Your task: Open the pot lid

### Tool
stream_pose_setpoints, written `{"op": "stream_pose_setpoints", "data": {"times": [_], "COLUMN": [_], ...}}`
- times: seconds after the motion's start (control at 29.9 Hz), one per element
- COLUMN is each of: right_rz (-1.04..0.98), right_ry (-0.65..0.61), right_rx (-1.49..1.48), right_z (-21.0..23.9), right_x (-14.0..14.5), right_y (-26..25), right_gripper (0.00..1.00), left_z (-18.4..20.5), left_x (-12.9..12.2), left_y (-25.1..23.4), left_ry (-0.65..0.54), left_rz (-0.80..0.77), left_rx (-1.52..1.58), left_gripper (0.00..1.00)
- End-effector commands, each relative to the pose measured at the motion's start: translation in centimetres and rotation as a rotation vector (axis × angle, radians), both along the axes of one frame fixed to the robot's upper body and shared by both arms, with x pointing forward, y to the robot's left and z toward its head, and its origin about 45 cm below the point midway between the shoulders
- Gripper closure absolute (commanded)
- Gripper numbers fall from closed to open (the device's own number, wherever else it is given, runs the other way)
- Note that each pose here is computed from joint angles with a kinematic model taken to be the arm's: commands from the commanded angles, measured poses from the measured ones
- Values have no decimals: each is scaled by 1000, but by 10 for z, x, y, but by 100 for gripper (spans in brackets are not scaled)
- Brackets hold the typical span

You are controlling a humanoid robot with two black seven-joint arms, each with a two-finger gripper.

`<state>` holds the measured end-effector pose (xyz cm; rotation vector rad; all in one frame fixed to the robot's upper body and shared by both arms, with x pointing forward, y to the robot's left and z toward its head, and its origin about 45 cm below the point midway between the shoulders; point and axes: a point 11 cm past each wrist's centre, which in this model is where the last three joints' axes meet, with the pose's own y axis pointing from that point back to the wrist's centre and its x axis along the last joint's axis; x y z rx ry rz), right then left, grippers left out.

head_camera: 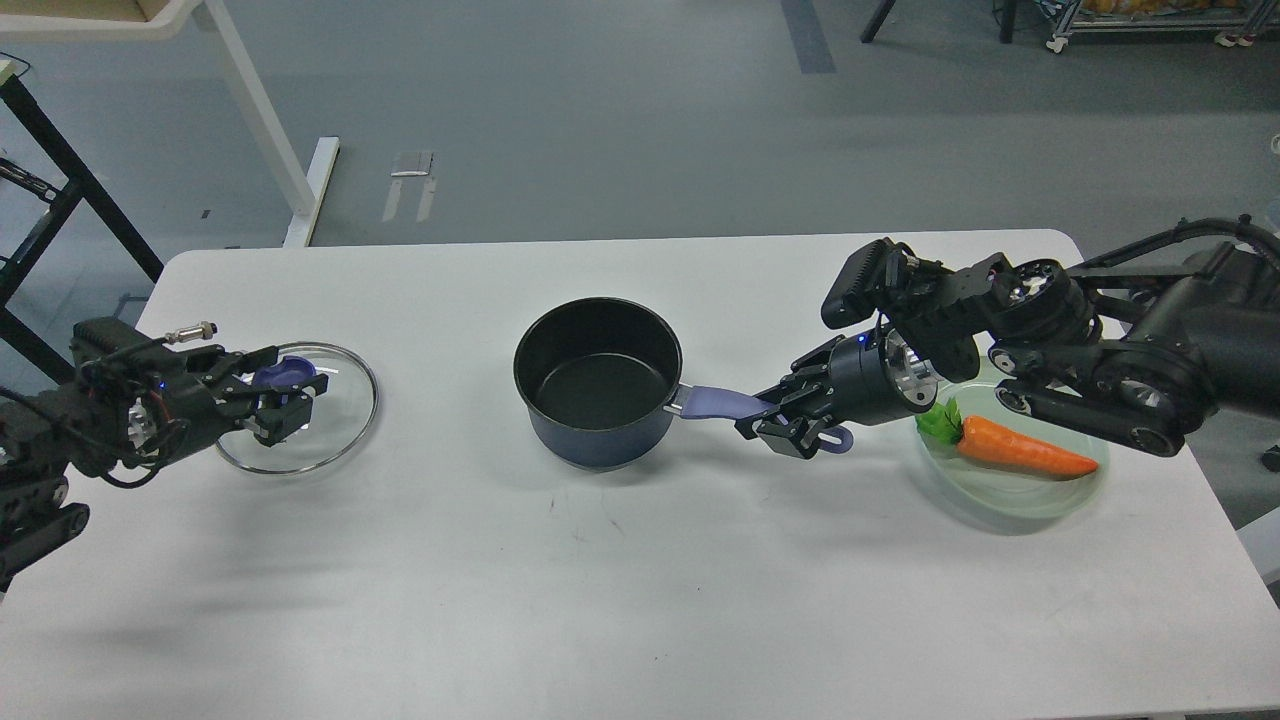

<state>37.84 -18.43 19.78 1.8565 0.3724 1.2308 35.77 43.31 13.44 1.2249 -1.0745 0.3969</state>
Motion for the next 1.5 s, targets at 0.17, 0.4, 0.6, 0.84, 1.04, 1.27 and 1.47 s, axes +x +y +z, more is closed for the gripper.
{"op": "stream_pose_setpoints", "data": {"times": [0.17, 0.4, 0.6, 0.84, 1.04, 1.27, 1.47], "right_rz": [-4, -23, -44, -76, -77, -104, -257], "right_ry": [21, 45, 79, 81, 70, 42, 19], "right_rx": [15, 27, 33, 19, 34, 122, 390], "right_z": [3, 9, 6, 2, 6, 25, 78], "right_x": [-11, -26, -43, -46, -43, -32, -2], "right_y": [-11, -30, -47, -59, -56, -44, -33], "right_gripper": [73, 73, 73, 61, 29, 7, 3], "left_z": [6, 12, 28, 51, 56, 65, 97], "left_x": [5, 10, 24, 43, 52, 59, 79], "left_y": [0, 2, 2, -1, -13, -15, -12], "left_ry": [-17, -38, -89, -151, -163, -188, -254], "left_rz": [28, 73, 161, 233, 262, 270, 384], "left_rx": [-28, -72, -172, -276, -357, -380, -544], "left_gripper": [7, 5, 1, 1, 1, 1, 1]}}
